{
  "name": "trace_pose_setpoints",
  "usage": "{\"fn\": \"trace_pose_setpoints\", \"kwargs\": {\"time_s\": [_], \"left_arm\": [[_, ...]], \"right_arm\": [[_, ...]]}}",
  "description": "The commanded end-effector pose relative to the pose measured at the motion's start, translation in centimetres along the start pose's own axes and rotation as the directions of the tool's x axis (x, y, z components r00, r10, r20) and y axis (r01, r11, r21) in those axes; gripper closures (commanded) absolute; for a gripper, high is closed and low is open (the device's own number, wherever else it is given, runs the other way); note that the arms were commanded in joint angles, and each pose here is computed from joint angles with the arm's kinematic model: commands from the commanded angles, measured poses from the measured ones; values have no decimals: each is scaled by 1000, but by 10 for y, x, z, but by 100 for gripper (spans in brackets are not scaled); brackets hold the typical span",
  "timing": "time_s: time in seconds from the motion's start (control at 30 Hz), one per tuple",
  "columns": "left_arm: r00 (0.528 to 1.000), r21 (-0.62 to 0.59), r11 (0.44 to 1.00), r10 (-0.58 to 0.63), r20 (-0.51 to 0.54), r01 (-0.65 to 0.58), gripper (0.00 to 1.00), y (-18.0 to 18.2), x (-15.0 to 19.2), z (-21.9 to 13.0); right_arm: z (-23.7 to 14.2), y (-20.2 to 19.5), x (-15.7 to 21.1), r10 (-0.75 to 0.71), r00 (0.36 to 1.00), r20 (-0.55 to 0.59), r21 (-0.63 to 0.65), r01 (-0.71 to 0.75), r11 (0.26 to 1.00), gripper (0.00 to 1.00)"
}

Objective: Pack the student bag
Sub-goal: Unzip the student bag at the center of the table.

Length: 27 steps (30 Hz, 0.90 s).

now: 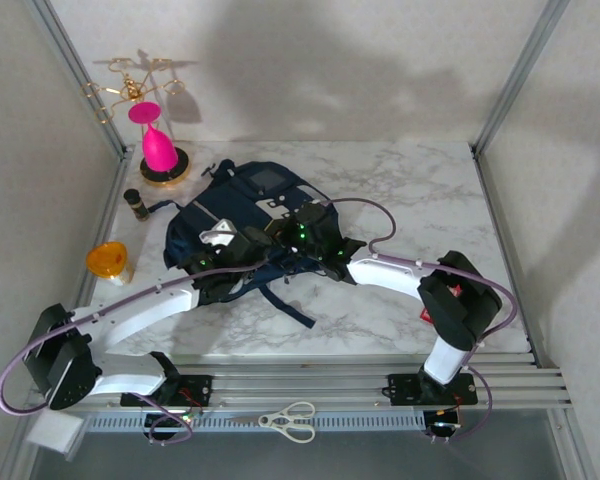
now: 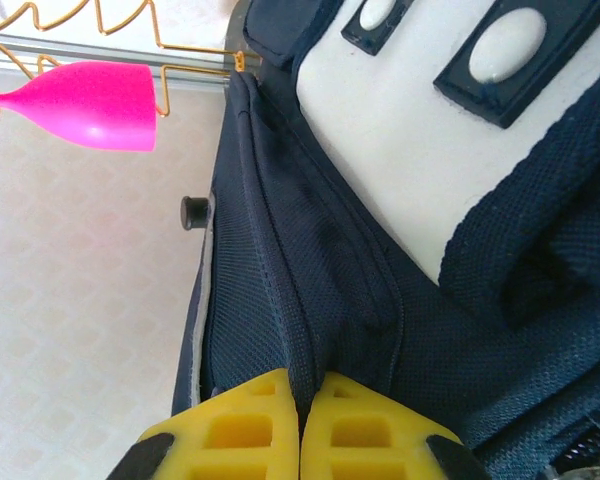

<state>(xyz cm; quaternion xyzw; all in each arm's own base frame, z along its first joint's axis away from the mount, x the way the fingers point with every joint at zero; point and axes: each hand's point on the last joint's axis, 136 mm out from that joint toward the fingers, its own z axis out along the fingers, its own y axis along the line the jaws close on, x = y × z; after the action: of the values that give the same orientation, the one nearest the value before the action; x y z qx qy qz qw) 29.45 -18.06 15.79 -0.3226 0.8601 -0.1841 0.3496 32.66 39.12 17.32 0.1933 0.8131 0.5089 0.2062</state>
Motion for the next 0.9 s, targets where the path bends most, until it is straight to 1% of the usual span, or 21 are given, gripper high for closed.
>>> {"fn": "trace_pose_setpoints", "kwargs": {"time_s": [0.0, 0.1, 0.23, 0.33, 0.43, 0.5, 0.57, 0.6, 0.67, 0.73, 0.8, 0.87], "left_arm": [[994, 15, 994, 110, -18, -110, 100, 6, -2, -6], [966, 97, 968, 242, -90, -233, 100, -1, 14, -8], [908, 97, 921, 388, -155, -377, 100, 9, 27, -7], [888, 112, 896, 441, -133, -429, 100, 8, 21, -12], [868, 147, 877, 477, -142, -458, 100, 3, 20, -9], [858, 164, 867, 492, -145, -470, 100, -2, 21, -4], [847, 214, 853, 511, -147, -477, 100, -13, 26, -1], [848, 227, 851, 510, -144, -474, 100, -18, 27, 0], [848, 244, 848, 512, -138, -472, 100, -27, 27, 2], [848, 260, 844, 513, -132, -470, 100, -35, 26, 3], [850, 268, 843, 511, -129, -467, 100, -39, 27, 4], [852, 270, 843, 509, -124, -465, 100, -40, 26, 5]], "right_arm": [[-25, 39, -25, -58, 997, 58, -103, 64, 993, 100], [-30, 32, -37, -69, 997, 35, -83, 72, 994, 100], [-42, 26, -60, -94, 995, 41, -65, 97, 993, 100], [-48, 21, -76, -112, 993, 25, -52, 114, 992, 100], [-51, 15, -87, -115, 993, 14, -36, 115, 993, 100], [-52, 16, -87, -128, 992, 10, -34, 128, 991, 100], [-51, 17, -81, -137, 991, -9, -40, 136, 990, 100], [-51, 15, -78, -135, 991, -24, -36, 134, 990, 95], [-51, 11, -71, -136, 990, -36, -22, 135, 991, 80], [-51, 6, -57, -115, 992, -54, -16, 114, 993, 65], [-48, 6, -41, -94, 993, -78, -24, 93, 995, 55], [-46, -1, -31, -40, 996, -84, -11, 39, 999, 50]]}}
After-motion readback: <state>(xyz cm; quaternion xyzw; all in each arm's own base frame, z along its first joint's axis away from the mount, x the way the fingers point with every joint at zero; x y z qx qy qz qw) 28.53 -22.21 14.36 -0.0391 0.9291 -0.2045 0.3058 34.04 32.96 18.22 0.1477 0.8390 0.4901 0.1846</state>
